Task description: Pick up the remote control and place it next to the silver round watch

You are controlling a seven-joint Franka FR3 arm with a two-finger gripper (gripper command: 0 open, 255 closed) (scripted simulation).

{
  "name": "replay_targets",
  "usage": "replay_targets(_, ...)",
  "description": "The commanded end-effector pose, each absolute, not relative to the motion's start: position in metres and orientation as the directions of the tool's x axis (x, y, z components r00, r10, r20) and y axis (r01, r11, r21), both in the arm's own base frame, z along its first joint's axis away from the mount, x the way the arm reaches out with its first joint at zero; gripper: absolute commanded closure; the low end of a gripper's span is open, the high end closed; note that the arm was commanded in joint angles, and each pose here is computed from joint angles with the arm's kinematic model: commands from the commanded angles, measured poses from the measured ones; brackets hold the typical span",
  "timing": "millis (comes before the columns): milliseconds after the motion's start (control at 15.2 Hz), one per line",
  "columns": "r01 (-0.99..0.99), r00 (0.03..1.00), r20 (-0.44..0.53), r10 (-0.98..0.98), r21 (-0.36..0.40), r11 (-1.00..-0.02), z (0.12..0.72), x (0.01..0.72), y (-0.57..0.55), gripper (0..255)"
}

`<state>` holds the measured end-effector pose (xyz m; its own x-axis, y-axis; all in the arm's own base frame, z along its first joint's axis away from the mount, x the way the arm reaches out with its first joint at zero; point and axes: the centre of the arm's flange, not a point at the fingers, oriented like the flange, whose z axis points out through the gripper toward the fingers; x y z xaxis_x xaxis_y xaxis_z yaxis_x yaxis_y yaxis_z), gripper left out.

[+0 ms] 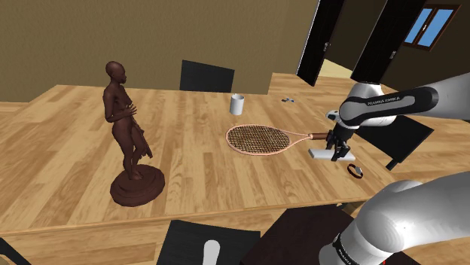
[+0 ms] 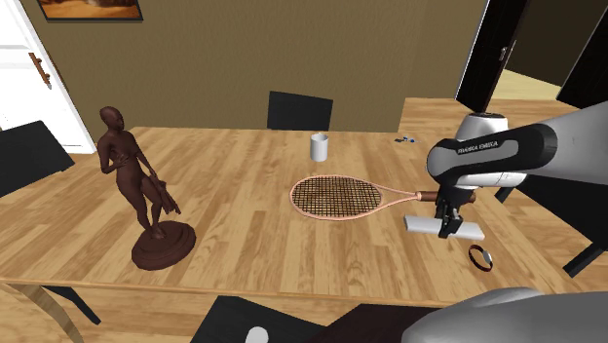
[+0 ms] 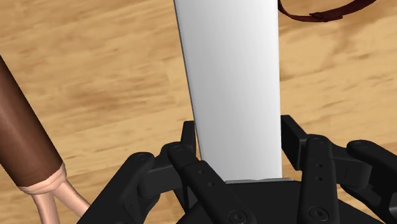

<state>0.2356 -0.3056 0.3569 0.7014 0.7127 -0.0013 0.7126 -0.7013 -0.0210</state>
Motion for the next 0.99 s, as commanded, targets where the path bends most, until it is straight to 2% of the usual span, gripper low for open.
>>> replay_targets(0,0.713,0.701,-0.001,0.713,-0.02,-0.701,0.3464,0.2353,-0.3061,255)
replay_targets(594,0.713,0.701,-0.001,0.713,-0.02,-0.701,0.3389,0.2353,-0.3061,255)
replay_targets(660,0.713,0.701,-0.001,0.713,-0.02,-0.701,0.3389,0.2353,-0.3061,0)
replay_targets(924,0.713,0.701,-0.001,0.713,-0.02,-0.701,0.3389,0.2353,-0.3061,0)
